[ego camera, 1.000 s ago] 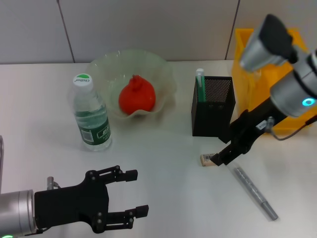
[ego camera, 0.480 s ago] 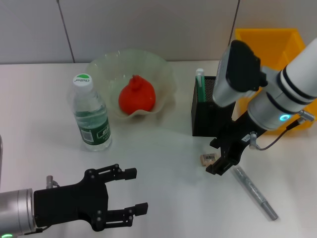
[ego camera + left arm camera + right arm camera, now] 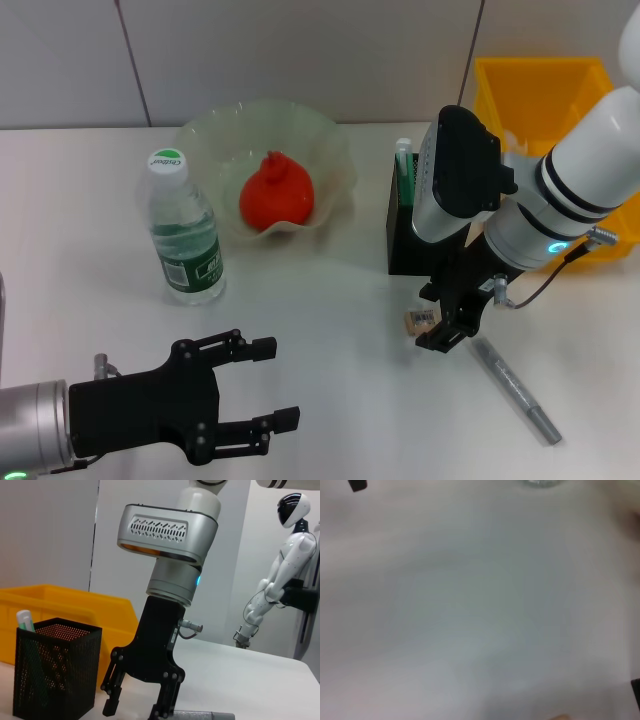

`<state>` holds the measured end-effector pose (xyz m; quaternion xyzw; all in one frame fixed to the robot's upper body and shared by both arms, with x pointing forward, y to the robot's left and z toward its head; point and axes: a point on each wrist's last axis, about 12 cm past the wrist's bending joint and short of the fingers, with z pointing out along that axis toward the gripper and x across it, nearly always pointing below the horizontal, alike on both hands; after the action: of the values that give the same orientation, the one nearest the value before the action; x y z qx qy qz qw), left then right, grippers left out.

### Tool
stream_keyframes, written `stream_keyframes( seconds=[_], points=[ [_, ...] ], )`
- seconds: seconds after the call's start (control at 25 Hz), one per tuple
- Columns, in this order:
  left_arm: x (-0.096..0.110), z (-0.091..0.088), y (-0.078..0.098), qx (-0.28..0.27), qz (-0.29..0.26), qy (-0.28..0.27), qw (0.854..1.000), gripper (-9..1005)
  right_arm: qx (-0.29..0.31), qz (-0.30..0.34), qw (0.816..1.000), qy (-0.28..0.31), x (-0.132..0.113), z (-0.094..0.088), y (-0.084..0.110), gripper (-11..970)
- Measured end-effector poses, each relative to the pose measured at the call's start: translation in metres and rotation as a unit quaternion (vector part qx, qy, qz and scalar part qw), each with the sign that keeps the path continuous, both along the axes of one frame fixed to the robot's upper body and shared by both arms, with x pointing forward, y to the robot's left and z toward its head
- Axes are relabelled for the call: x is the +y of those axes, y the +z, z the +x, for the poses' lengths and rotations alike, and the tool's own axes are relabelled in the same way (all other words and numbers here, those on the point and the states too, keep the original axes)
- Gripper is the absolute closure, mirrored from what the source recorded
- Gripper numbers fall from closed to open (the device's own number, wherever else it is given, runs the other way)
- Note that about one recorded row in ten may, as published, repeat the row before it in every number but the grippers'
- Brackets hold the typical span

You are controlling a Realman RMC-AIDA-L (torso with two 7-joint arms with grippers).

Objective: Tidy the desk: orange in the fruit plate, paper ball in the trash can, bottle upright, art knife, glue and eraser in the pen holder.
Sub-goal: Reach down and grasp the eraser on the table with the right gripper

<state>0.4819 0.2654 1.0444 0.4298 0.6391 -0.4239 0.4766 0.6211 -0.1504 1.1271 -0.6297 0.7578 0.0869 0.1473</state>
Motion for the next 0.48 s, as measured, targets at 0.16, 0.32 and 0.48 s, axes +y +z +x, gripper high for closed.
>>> stream_keyframes(
  seconds=[0.16,0.32,0.48],
  points=[
    [-0.0004,0.0000,0.0000,0.000,-0.001,0.001,1.000,199,-0.006,-0.004,1.000,0.004,0.0012,0.0005,-0.0021,264],
    [-0.0009,0.0002,0.0000,0.000,-0.002,0.002,1.000,199,-0.017,-0.013,1.000,0.012,0.0048,0.0005,-0.0069,408],
    [-0.0008,0.0000,-0.0001,0.001,-0.004,0.004,1.000,199,-0.022,-0.012,1.000,0.011,0.0056,0.0015,-0.0070,424]
  ],
)
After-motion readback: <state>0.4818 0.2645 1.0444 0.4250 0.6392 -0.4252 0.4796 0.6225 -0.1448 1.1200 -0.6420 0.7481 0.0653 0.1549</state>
